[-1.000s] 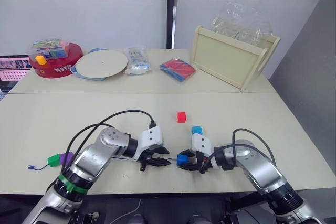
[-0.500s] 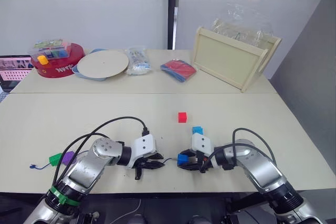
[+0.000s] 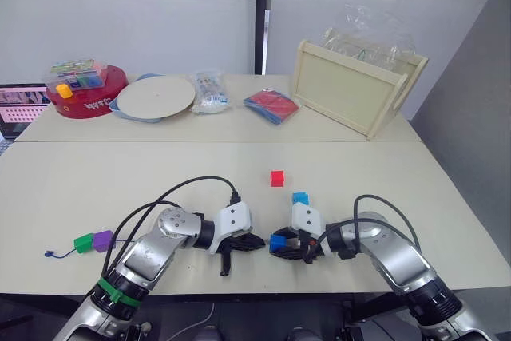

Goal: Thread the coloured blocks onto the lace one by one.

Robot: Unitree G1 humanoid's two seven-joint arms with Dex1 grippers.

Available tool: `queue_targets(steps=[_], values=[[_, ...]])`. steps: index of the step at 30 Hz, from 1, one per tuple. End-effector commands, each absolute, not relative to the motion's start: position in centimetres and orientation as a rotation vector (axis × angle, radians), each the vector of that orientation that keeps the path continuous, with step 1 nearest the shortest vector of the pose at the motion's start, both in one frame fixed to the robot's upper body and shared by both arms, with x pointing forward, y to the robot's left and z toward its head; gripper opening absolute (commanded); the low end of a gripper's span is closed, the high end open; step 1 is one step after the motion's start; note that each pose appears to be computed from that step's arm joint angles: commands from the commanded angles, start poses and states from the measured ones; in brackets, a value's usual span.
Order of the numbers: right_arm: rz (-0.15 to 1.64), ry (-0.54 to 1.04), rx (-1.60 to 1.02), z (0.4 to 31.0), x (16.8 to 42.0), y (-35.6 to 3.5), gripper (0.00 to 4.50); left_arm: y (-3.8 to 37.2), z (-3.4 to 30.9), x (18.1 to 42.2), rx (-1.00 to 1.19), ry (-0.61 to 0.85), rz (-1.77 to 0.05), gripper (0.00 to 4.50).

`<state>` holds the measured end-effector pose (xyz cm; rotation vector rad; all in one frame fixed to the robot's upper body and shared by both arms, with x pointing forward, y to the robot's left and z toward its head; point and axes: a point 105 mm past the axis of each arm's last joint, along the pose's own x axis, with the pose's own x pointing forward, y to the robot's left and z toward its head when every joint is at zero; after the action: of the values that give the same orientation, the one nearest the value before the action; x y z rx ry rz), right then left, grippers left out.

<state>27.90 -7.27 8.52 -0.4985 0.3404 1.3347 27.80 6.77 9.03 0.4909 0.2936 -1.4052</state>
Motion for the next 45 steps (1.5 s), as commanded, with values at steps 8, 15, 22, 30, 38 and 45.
queue_targets(steps=[8, 15, 22, 30, 38, 45], values=[[1.295, 0.396, -0.498, 7.4, 28.0, -7.8, 1.29, 7.1, 9.8, 27.9, 0.549, 0.265, -1.431, 0.05], [1.295, 0.396, -0.497, 7.3, 28.0, -7.7, 1.29, 8.3, 10.2, 28.1, 0.560, 0.286, -1.397, 0.59], [1.293, 0.397, -0.502, 7.2, 28.1, -7.7, 1.29, 8.6, 10.3, 28.4, 0.572, 0.289, -1.369, 2.11], [1.288, 0.400, -0.503, 7.2, 28.1, -7.8, 1.29, 6.7, 10.5, 28.4, 0.503, 0.249, -1.407, 2.11], [1.282, 0.401, -0.504, 7.3, 28.0, -7.9, 1.29, 6.2, 9.5, 28.7, 0.492, 0.265, -1.417, 0.93], [1.277, 0.404, -0.501, 7.2, 27.9, -8.0, 1.29, 6.5, 9.8, 28.9, 0.485, 0.264, -1.408, 0.02]])
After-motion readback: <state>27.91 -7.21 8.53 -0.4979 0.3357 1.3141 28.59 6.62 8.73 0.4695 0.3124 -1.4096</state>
